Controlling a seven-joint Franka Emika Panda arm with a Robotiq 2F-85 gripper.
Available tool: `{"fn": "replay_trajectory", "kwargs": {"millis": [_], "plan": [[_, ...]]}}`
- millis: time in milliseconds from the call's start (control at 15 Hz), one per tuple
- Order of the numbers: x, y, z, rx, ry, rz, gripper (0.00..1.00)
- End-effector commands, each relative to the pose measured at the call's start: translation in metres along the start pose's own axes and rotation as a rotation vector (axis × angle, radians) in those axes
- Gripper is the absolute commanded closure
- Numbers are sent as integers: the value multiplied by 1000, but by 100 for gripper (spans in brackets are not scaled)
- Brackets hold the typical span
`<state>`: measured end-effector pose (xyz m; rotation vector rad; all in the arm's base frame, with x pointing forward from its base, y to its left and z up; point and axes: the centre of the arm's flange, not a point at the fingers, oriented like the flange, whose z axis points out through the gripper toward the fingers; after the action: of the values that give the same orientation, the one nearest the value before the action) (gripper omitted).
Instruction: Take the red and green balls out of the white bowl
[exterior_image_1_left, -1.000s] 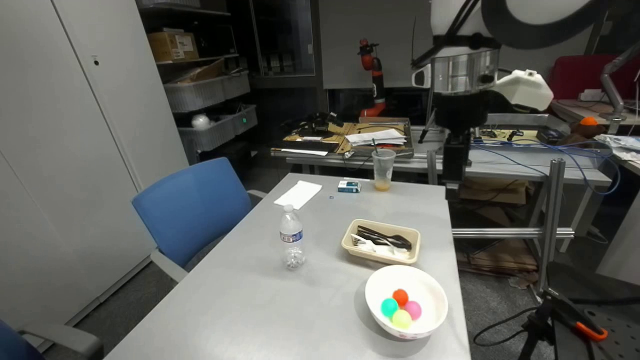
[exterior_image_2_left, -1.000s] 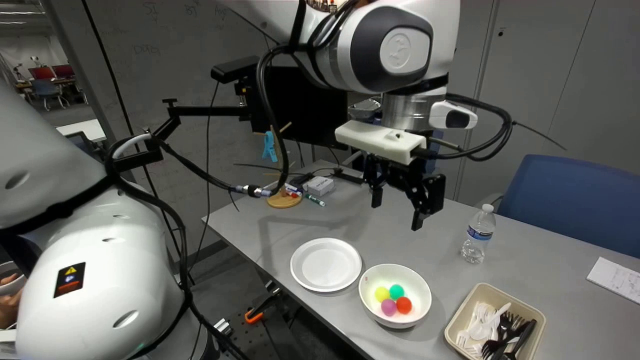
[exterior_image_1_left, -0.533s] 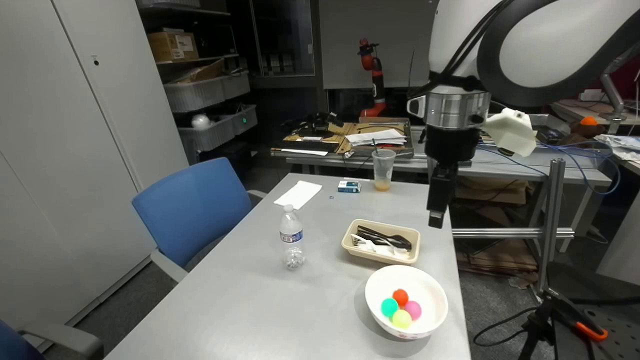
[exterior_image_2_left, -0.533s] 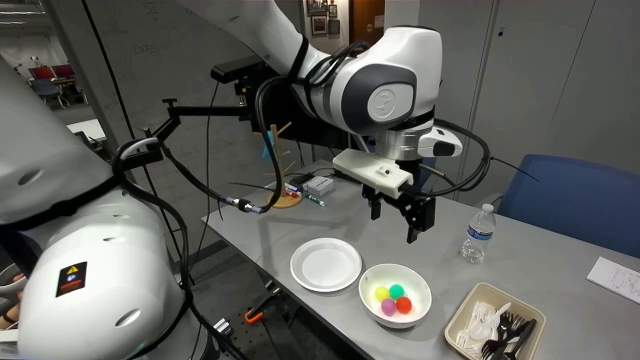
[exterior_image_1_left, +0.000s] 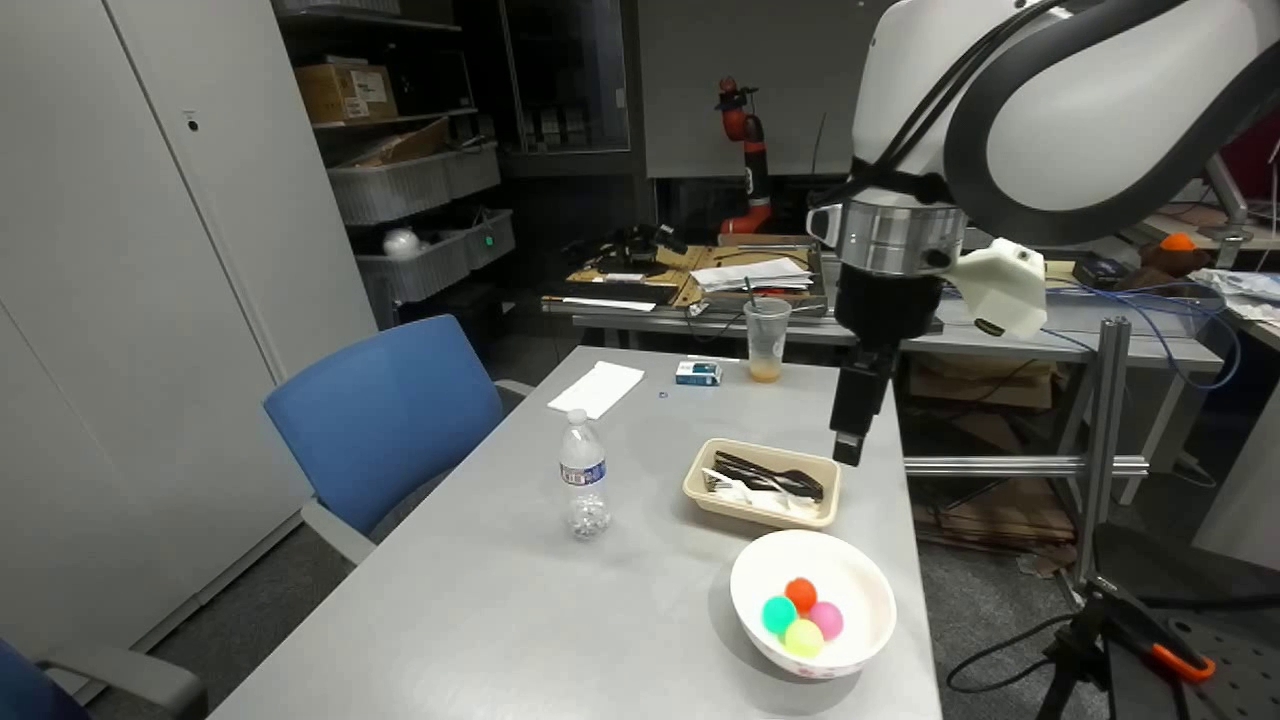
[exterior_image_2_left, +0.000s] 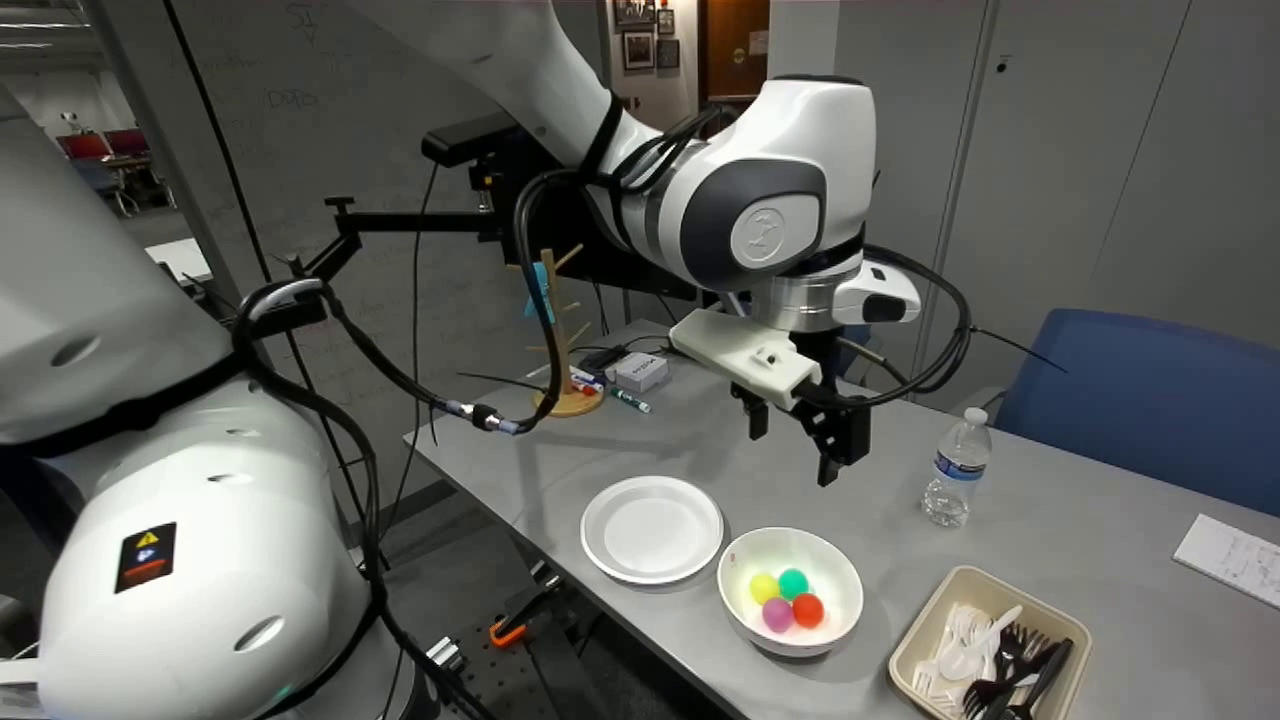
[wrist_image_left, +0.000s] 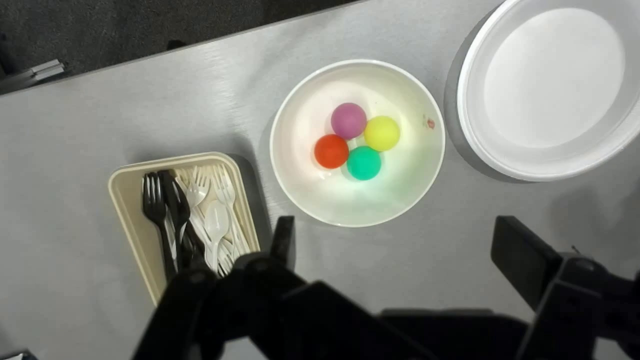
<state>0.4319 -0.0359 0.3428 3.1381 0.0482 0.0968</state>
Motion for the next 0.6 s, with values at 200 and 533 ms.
{"fn": "replay_trajectory", "kwargs": {"millis": [200,533], "plan": [[4,-1,10,-92,-18,197,0],[8,-18,36,-145,-78,350,0]]}}
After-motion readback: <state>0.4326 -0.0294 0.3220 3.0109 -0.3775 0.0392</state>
